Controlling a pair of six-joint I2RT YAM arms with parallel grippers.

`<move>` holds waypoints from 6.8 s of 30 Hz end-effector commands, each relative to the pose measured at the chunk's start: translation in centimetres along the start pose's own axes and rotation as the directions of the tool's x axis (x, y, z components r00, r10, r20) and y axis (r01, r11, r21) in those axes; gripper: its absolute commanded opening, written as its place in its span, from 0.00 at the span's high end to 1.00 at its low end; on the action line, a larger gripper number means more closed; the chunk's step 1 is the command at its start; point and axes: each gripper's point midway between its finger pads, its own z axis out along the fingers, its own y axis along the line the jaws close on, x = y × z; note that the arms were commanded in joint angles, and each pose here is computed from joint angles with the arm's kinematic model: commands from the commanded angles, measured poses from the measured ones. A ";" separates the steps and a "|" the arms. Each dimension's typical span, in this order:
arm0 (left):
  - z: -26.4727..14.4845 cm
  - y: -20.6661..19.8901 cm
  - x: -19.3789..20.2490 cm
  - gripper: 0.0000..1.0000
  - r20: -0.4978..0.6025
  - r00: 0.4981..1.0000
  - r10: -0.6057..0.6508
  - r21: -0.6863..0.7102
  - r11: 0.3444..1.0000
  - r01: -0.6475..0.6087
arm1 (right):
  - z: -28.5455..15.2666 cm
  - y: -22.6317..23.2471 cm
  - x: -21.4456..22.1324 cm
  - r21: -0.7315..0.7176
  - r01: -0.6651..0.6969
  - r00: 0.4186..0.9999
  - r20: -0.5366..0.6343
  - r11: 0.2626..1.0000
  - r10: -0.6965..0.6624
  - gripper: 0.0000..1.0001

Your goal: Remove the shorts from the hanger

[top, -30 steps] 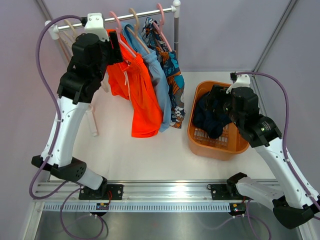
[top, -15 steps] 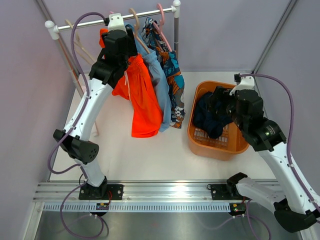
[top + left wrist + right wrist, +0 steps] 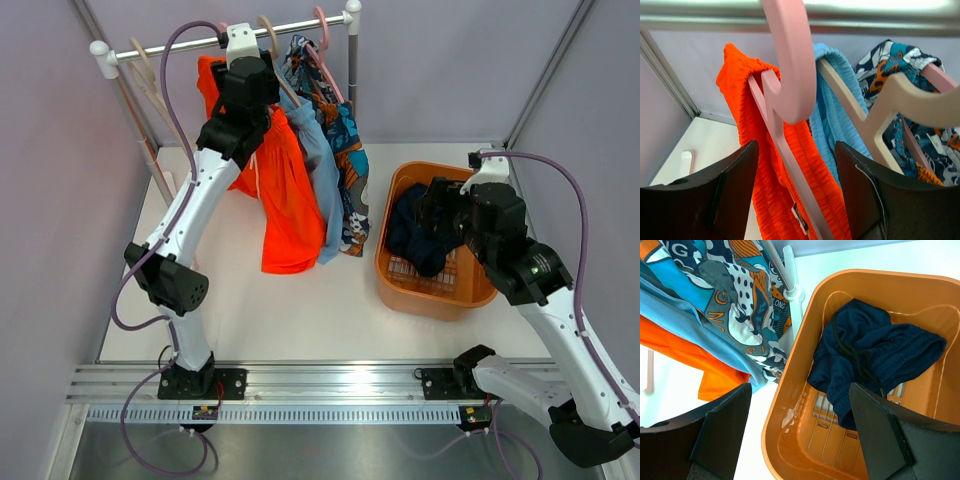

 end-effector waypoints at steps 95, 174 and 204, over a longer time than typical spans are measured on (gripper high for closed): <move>-30.6 3.0 5.2 1.00 -0.174 0.960 0.217 0.771 0.637 -0.004 | -0.7 27.4 2.4 -0.543 0.076 0.979 -0.119 0.836 -0.166 0.19; -26.4 7.2 -4.0 1.00 -0.003 0.986 -0.166 0.462 0.874 0.148 | -8.5 23.1 -11.0 -0.324 0.351 0.921 0.289 0.879 -0.261 1.00; -25.4 6.9 1.4 1.00 -0.133 0.987 0.088 0.453 0.891 -0.018 | -5.1 6.0 -23.0 0.238 0.066 0.828 0.528 0.969 -0.186 1.00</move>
